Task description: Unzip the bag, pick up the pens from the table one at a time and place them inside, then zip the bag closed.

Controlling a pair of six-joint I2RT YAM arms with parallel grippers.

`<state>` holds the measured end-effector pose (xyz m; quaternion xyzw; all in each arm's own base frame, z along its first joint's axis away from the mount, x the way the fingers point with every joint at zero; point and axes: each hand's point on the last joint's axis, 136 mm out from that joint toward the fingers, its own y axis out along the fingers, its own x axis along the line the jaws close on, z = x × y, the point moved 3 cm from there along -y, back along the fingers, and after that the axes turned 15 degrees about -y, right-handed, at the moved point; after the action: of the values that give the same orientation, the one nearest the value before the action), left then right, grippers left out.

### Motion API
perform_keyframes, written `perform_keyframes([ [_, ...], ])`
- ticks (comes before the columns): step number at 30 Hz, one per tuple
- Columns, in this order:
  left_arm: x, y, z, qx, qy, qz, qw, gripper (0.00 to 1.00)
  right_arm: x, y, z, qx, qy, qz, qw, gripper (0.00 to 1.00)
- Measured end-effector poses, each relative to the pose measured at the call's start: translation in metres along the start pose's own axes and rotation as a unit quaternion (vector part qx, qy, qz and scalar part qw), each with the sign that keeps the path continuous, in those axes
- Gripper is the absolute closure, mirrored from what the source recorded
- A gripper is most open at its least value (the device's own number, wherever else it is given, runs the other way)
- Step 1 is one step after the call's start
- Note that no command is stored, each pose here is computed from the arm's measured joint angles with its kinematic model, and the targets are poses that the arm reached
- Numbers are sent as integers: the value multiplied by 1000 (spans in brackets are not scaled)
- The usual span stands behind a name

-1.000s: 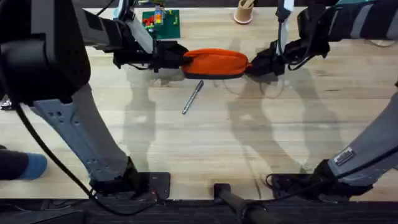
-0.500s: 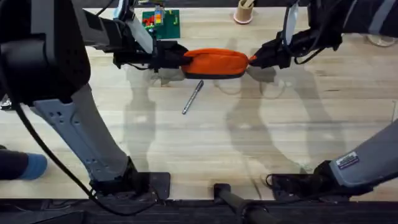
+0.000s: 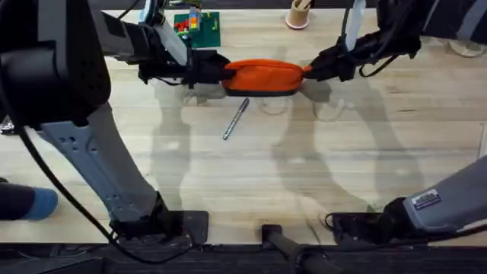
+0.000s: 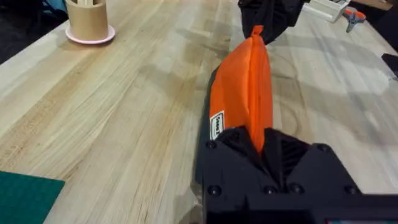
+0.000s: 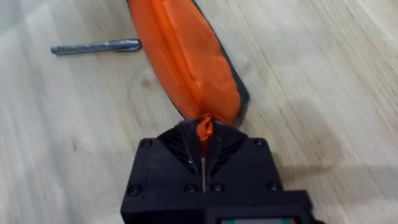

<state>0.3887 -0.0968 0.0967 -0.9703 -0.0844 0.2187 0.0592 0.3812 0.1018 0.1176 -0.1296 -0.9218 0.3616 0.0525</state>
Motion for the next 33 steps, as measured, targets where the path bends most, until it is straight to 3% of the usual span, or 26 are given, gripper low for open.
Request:
perform_keyframes([
  [13,0,0,0,1,0,-1,1000,959,2,-5,-34,7,-15,-8,1000,971],
  [33,0,0,0,1,0,-1,1000,960,14,24,-72,-10,-41,-16,999,971],
])
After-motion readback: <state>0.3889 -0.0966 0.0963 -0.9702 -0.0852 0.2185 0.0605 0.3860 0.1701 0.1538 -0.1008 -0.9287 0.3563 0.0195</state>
